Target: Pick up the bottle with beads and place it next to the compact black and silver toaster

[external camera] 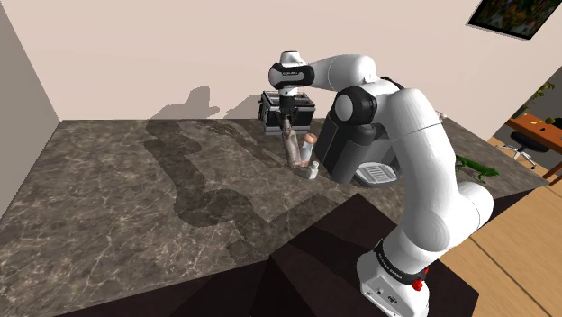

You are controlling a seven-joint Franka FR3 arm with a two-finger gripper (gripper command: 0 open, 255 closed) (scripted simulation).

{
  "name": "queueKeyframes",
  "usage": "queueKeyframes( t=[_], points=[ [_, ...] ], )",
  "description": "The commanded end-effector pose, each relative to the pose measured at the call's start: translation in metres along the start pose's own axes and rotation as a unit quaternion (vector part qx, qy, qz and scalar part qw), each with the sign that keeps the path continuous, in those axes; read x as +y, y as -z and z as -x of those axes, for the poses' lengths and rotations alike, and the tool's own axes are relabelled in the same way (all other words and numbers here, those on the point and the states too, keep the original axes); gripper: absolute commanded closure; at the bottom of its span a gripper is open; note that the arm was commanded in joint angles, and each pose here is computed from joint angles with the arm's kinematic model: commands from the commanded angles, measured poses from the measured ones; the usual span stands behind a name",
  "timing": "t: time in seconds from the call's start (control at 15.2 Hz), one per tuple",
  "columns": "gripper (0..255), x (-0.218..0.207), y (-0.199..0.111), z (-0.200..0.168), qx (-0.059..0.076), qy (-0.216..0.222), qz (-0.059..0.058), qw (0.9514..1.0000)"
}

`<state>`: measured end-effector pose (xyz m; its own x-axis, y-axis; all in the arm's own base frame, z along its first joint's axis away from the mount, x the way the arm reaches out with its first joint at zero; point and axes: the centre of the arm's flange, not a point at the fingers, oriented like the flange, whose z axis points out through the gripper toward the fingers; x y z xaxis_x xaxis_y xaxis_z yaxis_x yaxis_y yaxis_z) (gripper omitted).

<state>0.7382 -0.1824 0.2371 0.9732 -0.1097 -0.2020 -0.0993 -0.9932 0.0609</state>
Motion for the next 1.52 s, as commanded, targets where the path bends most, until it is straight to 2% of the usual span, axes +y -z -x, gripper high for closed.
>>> queueKeyframes(
  t=[0.0,1.45],
  points=[
    [255,-0.001,-0.009,-0.002,0.001,0.000,0.000,1.0000],
    [255,-0.008,-0.122,-0.025,0.001,0.000,0.000,1.0000]
  ],
)
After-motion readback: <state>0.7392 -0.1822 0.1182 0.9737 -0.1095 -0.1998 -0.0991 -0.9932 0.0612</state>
